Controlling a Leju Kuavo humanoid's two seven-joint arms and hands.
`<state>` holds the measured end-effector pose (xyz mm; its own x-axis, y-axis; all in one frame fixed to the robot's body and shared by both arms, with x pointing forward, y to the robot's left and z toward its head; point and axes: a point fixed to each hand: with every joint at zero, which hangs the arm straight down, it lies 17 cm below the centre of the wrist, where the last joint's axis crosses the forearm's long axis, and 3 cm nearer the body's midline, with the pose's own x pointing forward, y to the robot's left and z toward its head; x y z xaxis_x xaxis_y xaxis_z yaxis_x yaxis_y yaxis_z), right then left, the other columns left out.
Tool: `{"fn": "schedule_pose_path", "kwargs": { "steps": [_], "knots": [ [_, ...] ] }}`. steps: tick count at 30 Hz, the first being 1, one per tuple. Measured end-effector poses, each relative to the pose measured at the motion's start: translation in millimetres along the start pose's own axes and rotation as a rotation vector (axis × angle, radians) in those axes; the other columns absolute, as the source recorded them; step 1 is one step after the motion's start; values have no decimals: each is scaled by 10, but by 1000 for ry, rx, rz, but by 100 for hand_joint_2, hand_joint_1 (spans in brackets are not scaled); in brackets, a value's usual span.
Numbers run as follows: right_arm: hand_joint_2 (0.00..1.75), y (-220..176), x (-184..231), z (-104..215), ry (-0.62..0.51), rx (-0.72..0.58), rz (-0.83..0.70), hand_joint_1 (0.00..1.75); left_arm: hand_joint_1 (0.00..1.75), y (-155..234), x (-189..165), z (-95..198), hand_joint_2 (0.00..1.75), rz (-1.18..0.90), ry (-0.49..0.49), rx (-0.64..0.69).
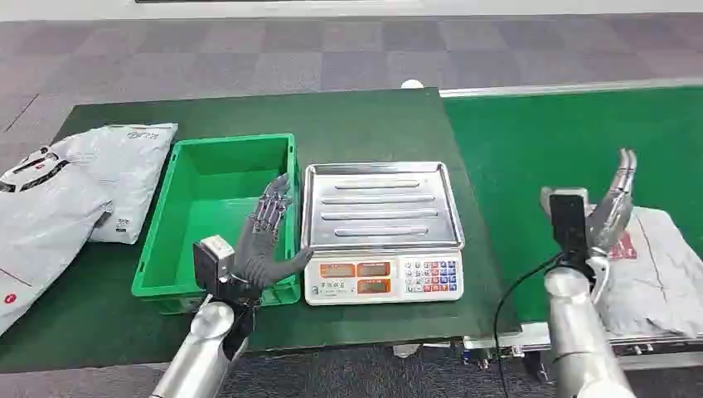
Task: Moved the parcel from conveyor to table for the left to box.
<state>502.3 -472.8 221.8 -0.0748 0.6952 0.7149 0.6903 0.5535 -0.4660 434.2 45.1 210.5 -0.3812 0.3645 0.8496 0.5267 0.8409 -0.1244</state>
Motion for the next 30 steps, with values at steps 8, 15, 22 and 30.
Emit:
{"fn": "schedule_pose_path", "kwargs": {
  "steps": [8, 15, 22, 30],
  "knots": [
    [175, -180, -1338, -379, 383, 208, 374, 0, 0, 25, 103, -54, 175, -1, -24, 0],
    [175, -165, -2100, 153, 703, 483, 564, 0, 0, -33, 158, -74, 175, 11, -27, -26],
    [175, -299, -2502, 793, 928, 734, 867, 0, 0, -65, 170, -78, 175, 9, -25, -42],
    [175, -471, -2667, 1142, 1067, 816, 958, 0, 0, -85, 155, -66, 175, 9, -20, -43]
  ]
}}
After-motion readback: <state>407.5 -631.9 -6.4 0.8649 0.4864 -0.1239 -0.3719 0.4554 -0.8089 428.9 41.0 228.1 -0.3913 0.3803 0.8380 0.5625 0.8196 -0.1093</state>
